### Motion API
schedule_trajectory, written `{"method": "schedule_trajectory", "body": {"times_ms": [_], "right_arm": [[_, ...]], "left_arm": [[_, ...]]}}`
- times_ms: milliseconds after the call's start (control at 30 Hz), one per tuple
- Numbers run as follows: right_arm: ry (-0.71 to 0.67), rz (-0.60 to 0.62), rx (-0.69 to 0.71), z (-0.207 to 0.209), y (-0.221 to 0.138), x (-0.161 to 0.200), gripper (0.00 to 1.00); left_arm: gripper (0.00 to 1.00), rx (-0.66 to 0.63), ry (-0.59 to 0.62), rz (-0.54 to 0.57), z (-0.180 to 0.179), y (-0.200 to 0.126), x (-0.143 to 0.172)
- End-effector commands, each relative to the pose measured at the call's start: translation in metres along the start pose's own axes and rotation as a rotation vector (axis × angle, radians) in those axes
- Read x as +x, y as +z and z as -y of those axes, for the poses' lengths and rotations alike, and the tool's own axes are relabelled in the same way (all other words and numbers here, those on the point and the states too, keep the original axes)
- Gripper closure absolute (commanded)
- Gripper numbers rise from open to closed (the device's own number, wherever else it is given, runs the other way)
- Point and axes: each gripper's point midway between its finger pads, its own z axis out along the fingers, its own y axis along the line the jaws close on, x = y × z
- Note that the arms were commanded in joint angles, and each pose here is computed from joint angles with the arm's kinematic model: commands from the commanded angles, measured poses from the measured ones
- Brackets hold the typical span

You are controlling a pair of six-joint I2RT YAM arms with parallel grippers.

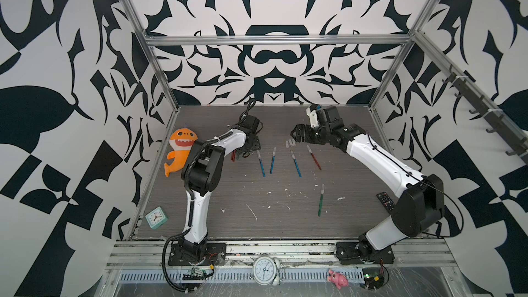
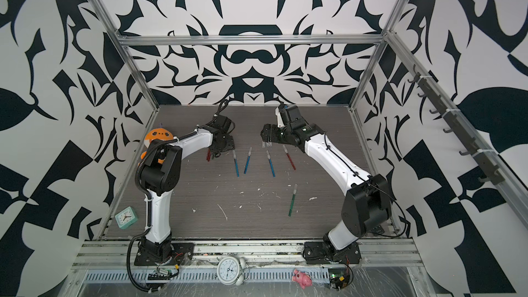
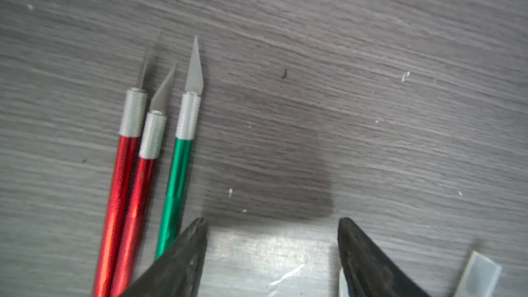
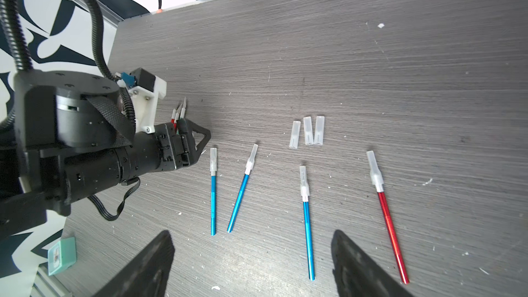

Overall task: Remove protective caps from carving knives
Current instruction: Pick up the carving knife from the center of the board.

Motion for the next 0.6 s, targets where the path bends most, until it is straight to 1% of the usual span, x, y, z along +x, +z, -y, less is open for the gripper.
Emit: {"method": "schedule_trajectory", "body": {"times_ms": [0, 33, 67, 200, 400, 567], "right_arm": [[-0.016, 0.057, -0.007, -0.007, -0.015, -0.006, 0.06], [-0.02, 0.057, -0.005, -0.008, -0.017, -0.004, 0.02], [-0.026, 0.056, -0.002, -0.008, -0.019, 0.0, 0.01], [-0.037, 0.06, 0.02, -0.005, -0.028, 0.012, 0.01], [-0.034, 0.06, 0.069, 0.012, -0.042, 0.034, 0.01], [-0.043, 0.043, 0.104, 0.024, -0.051, 0.056, 0.01]], "left_arm": [[0.24, 0.03, -0.033, 0.006, 0.0, -0.029, -0.003], [0.24, 0.044, -0.034, 0.01, 0.003, -0.035, -0.004], [0.24, 0.062, -0.034, 0.017, 0.006, -0.043, -0.004], [0.24, 0.107, -0.034, 0.026, 0.015, -0.066, 0.005], [0.23, 0.125, -0.079, -0.025, 0.012, -0.08, 0.042], [0.23, 0.125, -0.111, -0.082, 0.012, -0.082, 0.077]]}}
